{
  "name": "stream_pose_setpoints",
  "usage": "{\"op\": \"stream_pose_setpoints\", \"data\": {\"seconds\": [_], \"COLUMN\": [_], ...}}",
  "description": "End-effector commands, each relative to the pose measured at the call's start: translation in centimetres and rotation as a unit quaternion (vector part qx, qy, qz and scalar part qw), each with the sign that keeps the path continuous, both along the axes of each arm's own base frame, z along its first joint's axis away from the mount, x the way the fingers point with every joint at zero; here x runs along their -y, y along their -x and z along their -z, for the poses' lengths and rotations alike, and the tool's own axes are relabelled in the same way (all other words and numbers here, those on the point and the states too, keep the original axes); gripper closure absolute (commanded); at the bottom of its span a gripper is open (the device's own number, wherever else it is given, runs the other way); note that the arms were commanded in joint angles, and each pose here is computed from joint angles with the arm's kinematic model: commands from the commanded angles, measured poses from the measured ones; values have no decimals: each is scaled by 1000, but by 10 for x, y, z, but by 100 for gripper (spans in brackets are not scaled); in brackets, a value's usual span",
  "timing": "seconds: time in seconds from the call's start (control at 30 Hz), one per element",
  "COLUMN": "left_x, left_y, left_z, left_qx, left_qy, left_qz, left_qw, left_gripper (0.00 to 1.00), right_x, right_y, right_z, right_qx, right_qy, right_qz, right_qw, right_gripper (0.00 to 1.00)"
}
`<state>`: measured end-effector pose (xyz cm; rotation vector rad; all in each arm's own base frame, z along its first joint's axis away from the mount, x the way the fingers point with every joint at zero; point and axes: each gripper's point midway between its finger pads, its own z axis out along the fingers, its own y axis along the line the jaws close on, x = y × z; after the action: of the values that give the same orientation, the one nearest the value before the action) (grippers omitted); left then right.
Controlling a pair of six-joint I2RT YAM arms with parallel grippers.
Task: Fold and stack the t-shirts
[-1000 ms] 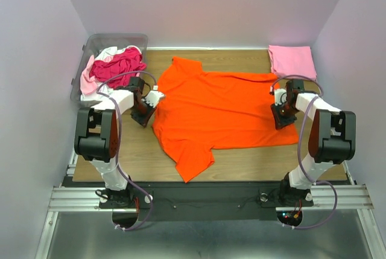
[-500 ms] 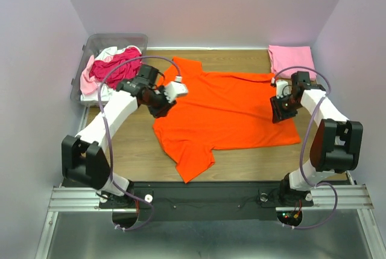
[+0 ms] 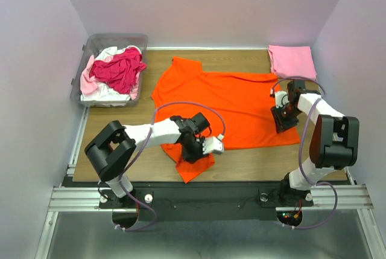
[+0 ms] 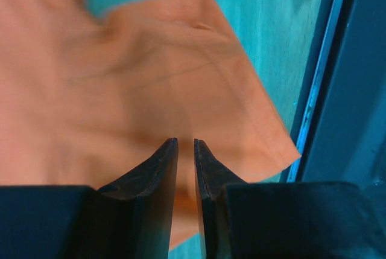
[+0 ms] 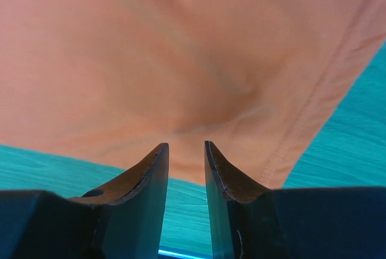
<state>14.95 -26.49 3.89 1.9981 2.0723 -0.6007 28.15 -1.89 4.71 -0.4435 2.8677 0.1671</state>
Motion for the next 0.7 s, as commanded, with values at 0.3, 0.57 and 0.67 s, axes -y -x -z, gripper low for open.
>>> {"op": "stream_pose_setpoints", "data": {"seconds": [0.3,0.57,0.67], "left_x": [-2,-13,-45], "left_y": [104,-48,-99], "left_z": [-10,-99,-80], "left_qx": [-39,62,118], "left_qy": [19,103,51], "left_qz": [175,-36,-91], "left_qw": [984,992,987], "left_gripper": [77,69,68], "right_x": [13,4,8], "right_y": [34,9,0], "right_z": [7,-39,-23], "right_qx": [-18,51,36], "right_qy": [45,23,27], "right_qz": [-52,-53,-41], "right_qw": [997,997,998], "right_gripper": [64,63,63]}}
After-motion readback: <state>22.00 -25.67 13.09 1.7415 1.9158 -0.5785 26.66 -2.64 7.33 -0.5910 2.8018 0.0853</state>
